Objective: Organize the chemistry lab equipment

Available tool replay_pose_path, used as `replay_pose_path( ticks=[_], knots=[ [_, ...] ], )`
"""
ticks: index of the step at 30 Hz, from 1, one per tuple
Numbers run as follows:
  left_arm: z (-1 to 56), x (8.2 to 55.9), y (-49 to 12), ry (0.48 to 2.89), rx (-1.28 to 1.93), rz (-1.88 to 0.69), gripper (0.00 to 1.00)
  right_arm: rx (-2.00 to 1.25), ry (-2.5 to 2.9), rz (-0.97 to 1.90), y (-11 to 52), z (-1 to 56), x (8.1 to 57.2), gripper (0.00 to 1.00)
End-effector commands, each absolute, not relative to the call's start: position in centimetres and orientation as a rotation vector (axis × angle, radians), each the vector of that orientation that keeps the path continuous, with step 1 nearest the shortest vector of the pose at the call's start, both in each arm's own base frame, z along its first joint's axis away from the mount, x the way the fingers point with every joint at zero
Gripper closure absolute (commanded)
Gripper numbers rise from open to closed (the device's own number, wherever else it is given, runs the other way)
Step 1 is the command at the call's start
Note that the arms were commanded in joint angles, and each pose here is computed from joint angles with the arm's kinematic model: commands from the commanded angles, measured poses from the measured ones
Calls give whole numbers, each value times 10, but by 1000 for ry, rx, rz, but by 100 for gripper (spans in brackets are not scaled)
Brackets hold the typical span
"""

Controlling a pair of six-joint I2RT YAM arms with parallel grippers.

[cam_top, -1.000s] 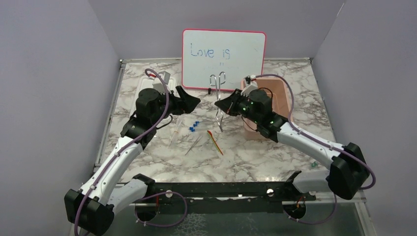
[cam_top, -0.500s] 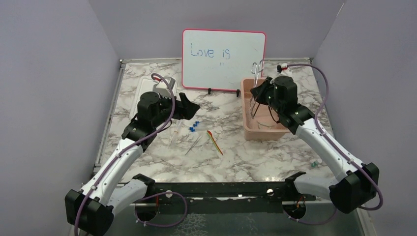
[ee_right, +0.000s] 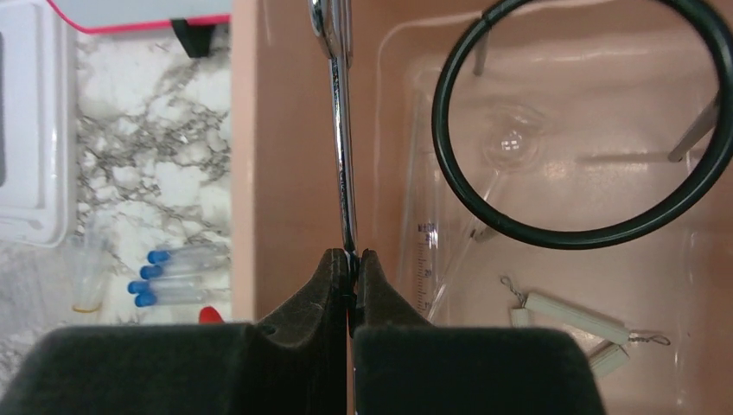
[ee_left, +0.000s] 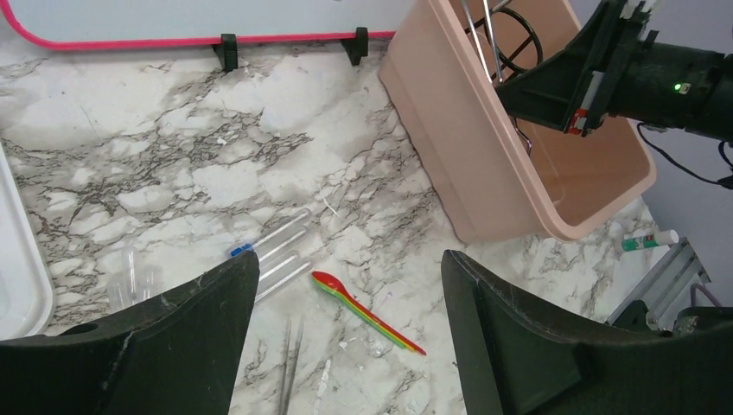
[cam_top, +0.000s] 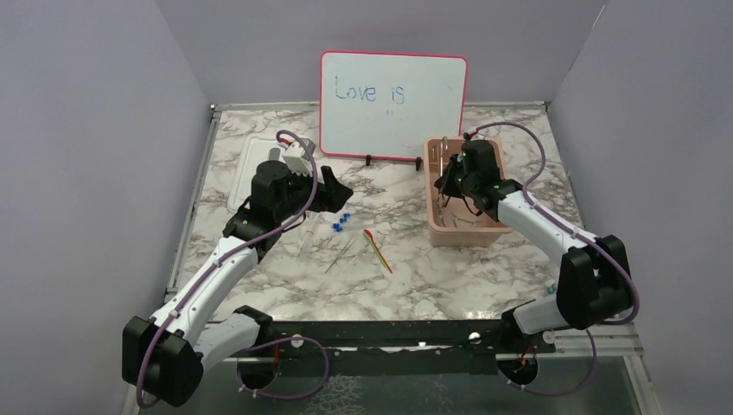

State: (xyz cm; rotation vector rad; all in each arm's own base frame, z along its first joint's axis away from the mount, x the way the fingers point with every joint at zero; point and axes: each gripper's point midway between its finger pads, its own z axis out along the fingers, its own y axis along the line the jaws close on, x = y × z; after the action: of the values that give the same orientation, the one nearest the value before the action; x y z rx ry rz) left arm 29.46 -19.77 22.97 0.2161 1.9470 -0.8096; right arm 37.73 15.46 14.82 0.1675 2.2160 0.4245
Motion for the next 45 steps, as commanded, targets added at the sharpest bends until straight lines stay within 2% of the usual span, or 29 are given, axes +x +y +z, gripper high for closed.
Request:
replay_pose_path(
  ticks=[1,9,18,22,24,36,41,45],
  knots=[
    [232,297,-196,1913,242,-786,20,148,2218,464,160,135,379,99],
    [225,298,-194,1927,229,-770,20,165,2317,412,156,98,374,97],
    [219,299,-191,1940,217,-752,20,184,2404,370,154,73,372,85],
    [217,299,-189,1950,210,-739,20,185,2380,381,154,87,372,70],
    [217,298,-189,1950,215,-739,20,182,2350,383,152,100,372,67],
    [209,303,-179,1984,156,-676,20,107,2209,392,160,193,360,63],
    [205,308,-165,2010,86,-590,21,-33,2160,389,202,221,345,62],
    [202,309,-153,2034,22,-524,23,-156,2184,388,244,213,329,61]
  ],
)
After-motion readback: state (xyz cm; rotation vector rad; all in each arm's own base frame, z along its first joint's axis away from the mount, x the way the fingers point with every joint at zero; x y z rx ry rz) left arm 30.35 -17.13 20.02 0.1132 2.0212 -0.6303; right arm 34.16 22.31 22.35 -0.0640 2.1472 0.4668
